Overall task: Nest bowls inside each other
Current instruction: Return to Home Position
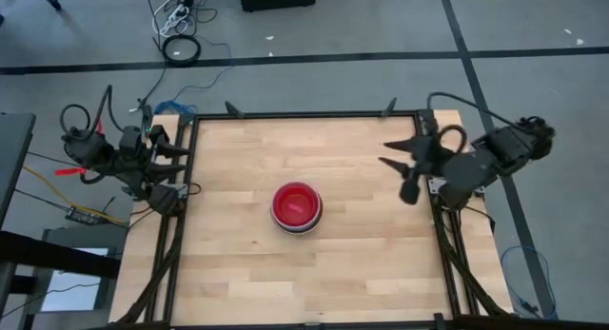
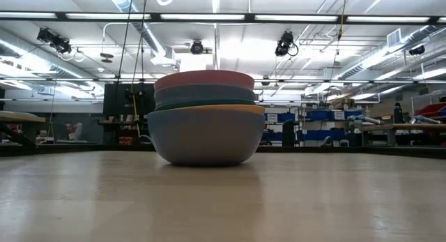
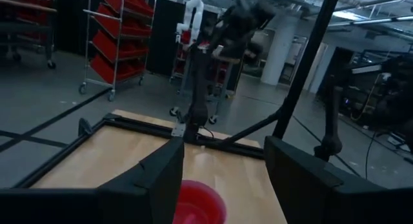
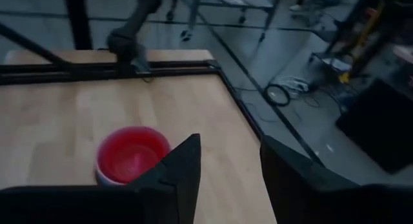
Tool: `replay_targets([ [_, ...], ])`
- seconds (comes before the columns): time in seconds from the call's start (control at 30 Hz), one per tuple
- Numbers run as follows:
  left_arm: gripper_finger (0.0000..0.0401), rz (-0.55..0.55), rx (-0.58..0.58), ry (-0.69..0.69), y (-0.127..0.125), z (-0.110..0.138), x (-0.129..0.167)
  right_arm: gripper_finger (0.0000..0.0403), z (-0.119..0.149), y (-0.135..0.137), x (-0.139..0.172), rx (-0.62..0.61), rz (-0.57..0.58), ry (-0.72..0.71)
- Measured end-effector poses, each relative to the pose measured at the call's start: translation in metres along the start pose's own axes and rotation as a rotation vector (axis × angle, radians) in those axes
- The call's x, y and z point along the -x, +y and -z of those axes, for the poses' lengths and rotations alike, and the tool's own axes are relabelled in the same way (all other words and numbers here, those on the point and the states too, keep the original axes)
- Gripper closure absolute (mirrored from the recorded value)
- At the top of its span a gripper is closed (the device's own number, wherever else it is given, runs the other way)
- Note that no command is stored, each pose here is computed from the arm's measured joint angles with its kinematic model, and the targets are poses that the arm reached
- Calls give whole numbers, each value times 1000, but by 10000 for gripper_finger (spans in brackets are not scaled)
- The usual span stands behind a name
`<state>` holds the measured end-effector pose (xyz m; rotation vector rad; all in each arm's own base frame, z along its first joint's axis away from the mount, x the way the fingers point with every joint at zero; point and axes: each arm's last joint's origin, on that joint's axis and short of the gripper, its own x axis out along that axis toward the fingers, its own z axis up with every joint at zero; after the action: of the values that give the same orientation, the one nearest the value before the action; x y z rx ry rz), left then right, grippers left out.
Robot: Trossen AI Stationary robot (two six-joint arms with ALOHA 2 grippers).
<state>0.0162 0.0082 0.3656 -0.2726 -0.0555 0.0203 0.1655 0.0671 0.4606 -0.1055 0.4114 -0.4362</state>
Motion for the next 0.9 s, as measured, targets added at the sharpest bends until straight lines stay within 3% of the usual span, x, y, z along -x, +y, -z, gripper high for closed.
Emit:
replay_targets([
  [0.23,178,-11,-33,-2,0,0,0,263,83,-18,4,-177,49,-150],
  [0.6,178,-52,-90,9,0,9,-6,266,197,-4,-46,-321,116,-327],
  [0.9,178,-97,-157,13,-2,22,-15,249,244,-7,-64,-392,29,-381],
])
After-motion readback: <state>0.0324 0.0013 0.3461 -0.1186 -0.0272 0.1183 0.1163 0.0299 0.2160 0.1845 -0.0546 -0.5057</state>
